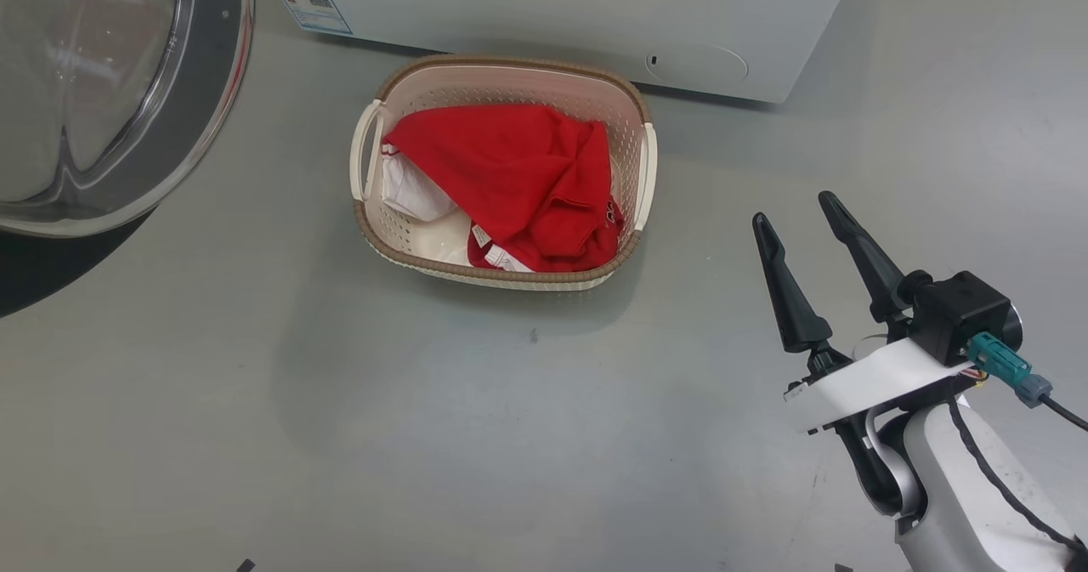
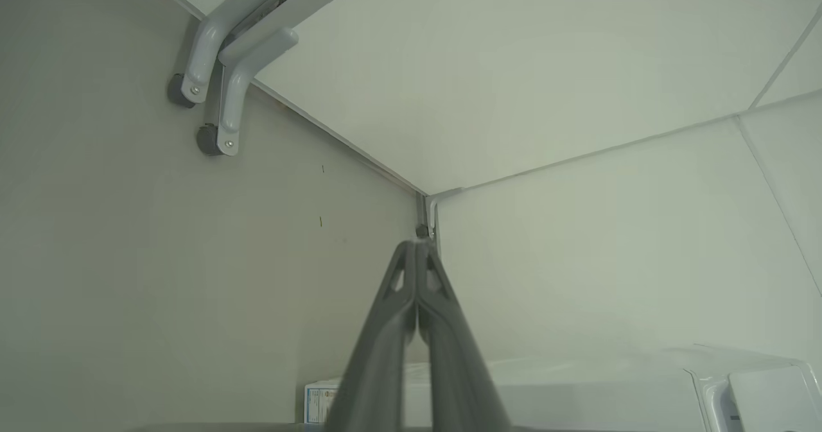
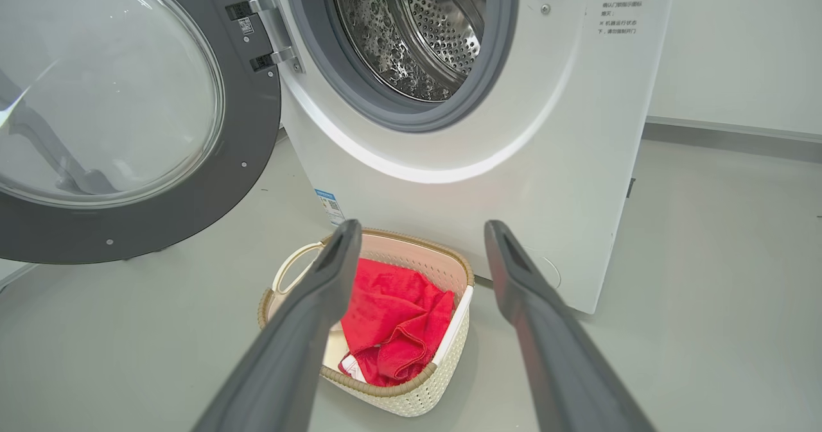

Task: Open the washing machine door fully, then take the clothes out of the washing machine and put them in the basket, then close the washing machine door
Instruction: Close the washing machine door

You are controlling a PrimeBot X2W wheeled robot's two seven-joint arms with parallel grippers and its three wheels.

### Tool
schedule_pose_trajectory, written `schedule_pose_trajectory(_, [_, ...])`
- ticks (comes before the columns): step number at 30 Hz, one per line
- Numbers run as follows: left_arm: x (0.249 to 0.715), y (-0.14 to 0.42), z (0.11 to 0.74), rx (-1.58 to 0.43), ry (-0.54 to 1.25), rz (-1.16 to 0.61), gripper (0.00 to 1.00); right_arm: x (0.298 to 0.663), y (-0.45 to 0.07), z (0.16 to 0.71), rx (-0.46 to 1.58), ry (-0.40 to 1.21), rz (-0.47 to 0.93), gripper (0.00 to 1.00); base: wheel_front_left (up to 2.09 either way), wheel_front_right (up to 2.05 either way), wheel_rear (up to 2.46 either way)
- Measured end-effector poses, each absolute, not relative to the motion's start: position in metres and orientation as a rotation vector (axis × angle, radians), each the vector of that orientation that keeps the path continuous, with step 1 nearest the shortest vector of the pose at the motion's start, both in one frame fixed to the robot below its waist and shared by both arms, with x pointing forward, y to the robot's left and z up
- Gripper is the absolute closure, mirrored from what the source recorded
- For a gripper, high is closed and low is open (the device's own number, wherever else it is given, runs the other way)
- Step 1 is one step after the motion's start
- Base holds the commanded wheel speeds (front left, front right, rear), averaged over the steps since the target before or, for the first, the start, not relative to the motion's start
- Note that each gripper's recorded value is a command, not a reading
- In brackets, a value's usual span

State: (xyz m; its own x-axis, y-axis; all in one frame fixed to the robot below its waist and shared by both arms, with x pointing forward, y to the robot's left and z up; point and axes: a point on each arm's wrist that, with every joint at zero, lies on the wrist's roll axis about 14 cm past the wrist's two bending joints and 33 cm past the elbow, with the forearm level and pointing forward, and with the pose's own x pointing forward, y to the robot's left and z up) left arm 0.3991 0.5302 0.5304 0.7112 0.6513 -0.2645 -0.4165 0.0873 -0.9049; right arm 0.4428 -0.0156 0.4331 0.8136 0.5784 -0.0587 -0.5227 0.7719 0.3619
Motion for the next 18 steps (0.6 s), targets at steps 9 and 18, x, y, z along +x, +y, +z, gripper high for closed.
schedule_pose_trajectory(9, [0.413,0.507,0.496,-1.448,-0.114,0.765,1.00,0.442,-0.017,0.435,0.338,0.166,0.597,0.00,0.00,0.00,0.00])
schedule_pose_trajectory(18, [0.420,0.503,0.497,-1.469,-0.048,0.728,1.00,0.442,-0.017,0.435,0.339,0.161,0.597,0.00,0.00,0.00,0.00])
